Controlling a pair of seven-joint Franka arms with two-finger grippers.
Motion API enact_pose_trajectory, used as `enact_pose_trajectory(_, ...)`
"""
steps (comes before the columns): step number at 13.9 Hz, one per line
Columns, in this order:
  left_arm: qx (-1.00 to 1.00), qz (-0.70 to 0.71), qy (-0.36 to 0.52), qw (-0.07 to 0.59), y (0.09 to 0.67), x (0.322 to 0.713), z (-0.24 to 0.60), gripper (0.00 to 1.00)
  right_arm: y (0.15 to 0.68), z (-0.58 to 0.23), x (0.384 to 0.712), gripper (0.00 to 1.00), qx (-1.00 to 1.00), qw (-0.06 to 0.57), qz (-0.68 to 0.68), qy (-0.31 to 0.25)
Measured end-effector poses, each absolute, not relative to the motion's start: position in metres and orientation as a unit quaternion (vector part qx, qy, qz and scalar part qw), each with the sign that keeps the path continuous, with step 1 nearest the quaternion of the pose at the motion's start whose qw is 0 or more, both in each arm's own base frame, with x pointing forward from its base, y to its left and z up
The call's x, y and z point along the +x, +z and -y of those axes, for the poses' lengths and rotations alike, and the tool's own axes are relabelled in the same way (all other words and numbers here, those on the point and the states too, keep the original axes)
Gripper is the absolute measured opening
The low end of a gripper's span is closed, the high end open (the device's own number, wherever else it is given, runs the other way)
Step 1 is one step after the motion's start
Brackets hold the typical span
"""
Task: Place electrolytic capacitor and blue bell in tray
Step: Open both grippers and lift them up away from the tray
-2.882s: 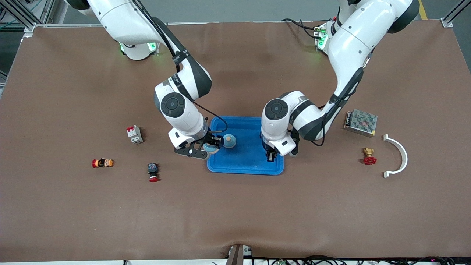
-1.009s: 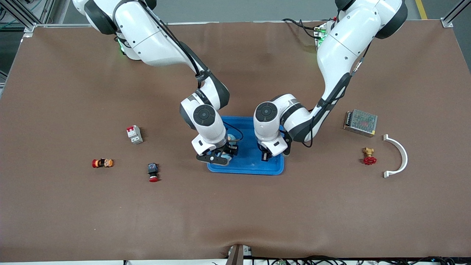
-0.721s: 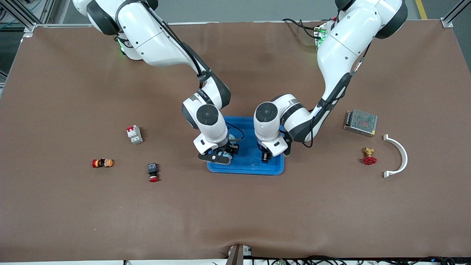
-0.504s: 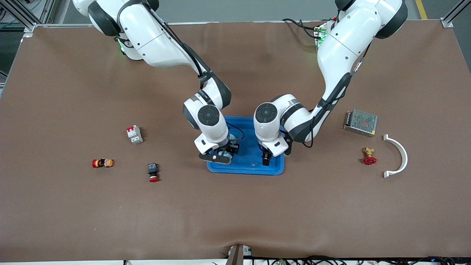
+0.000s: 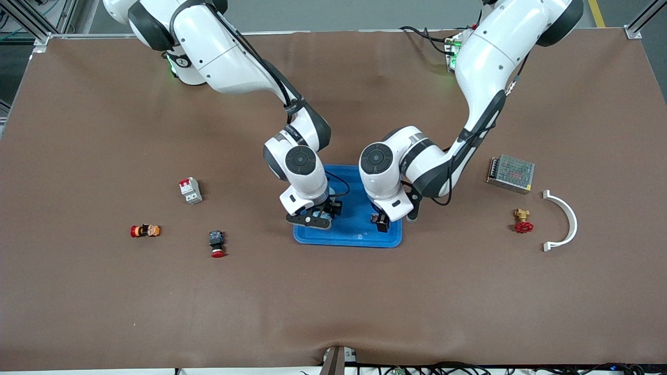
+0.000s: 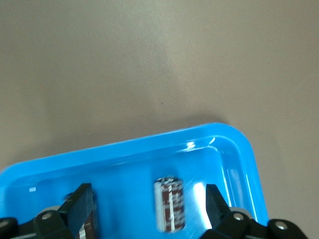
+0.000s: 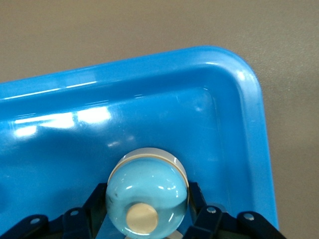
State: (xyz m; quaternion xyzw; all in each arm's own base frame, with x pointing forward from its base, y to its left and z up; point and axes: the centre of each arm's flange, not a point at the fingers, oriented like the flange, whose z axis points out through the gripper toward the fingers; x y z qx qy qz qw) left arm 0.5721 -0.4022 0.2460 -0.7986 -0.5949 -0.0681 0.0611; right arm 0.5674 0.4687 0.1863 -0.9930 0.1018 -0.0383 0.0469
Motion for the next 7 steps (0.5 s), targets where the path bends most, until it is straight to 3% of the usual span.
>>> enact_pose_trajectory(3, -0.816, 0.573, -0.055, 0.064, 0.288, 0.595, 0.374, 1.0, 0.187, -0.467, 0.57, 0.96, -0.992, 0.049, -0.104, -0.044)
enact_pose_trajectory(7, -0.837, 0.545, -0.035, 0.038, 0.32, 0.64, 0.314, 1.0, 0.194, -0.468, 0.575, 1.0, -0.992, 0.055, -0.105, -0.052)
